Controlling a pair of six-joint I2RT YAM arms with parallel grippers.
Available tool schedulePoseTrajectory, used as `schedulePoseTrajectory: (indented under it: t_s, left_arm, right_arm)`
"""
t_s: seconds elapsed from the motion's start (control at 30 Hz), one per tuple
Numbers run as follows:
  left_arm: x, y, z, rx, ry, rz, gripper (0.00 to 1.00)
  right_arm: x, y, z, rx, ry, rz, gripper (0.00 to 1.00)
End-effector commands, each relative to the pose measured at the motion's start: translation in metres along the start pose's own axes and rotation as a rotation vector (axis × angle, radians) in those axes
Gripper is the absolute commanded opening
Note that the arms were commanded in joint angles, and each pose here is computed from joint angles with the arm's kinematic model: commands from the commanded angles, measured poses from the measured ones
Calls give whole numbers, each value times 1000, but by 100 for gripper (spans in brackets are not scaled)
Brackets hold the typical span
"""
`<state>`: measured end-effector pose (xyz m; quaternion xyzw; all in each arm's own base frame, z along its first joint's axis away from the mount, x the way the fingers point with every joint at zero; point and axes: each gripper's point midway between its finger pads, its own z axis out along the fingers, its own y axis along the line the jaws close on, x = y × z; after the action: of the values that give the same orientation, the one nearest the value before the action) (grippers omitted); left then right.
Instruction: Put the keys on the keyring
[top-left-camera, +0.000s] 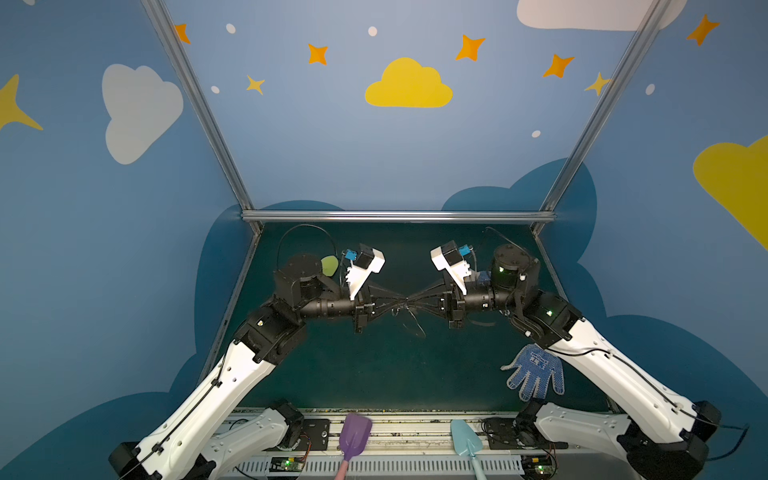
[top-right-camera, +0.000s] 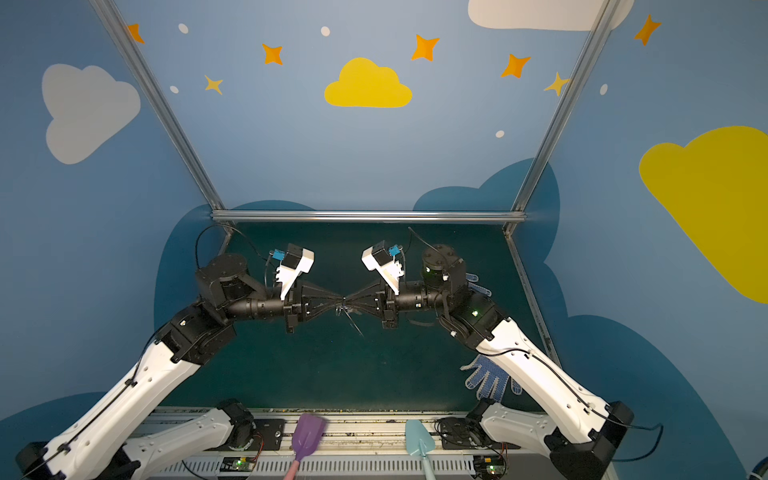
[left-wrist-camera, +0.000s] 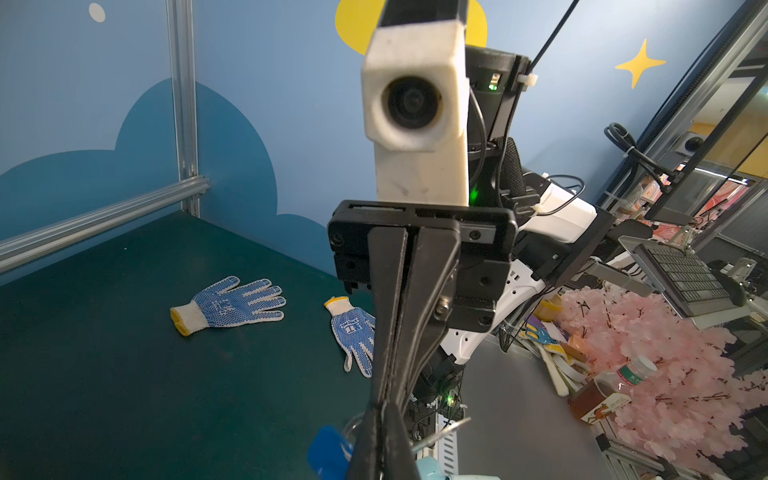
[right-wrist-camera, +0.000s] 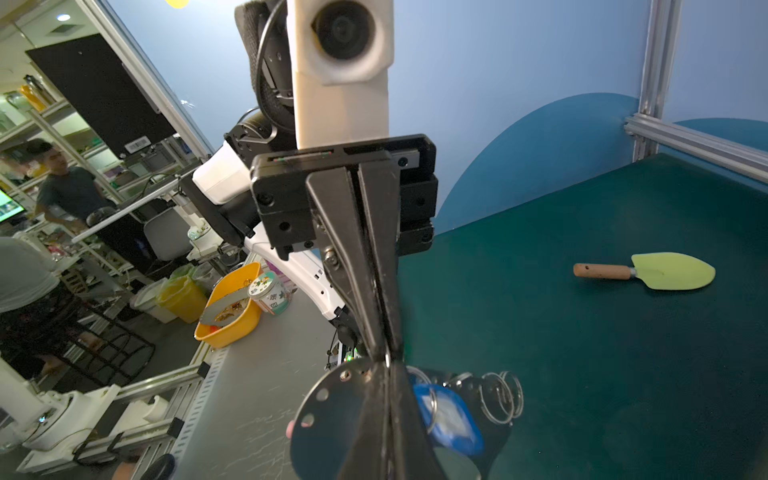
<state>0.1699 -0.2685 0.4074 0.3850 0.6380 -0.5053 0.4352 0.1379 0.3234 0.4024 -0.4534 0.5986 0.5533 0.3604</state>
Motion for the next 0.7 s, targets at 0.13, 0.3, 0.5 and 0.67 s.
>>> schedulePoseTrajectory:
  t_s: [0.13,0.3,0.5,0.67]
  left_arm:
    - [-5,2,-4,-25,-22,28,5]
    - [0,36,-11,-214,-34,-8,54]
    - [10,71,-26,-420,-46,-95,55]
    - [25,87,-33,-513,-23,-166,48]
  right_arm:
    - [-10,10,-5,3,-4,-29,0]
    - [-4,-21,-9,205,99,51,0]
    - [19,-76,-16,496,287,219,0]
    - [31,-112,-33,718,370,285,0]
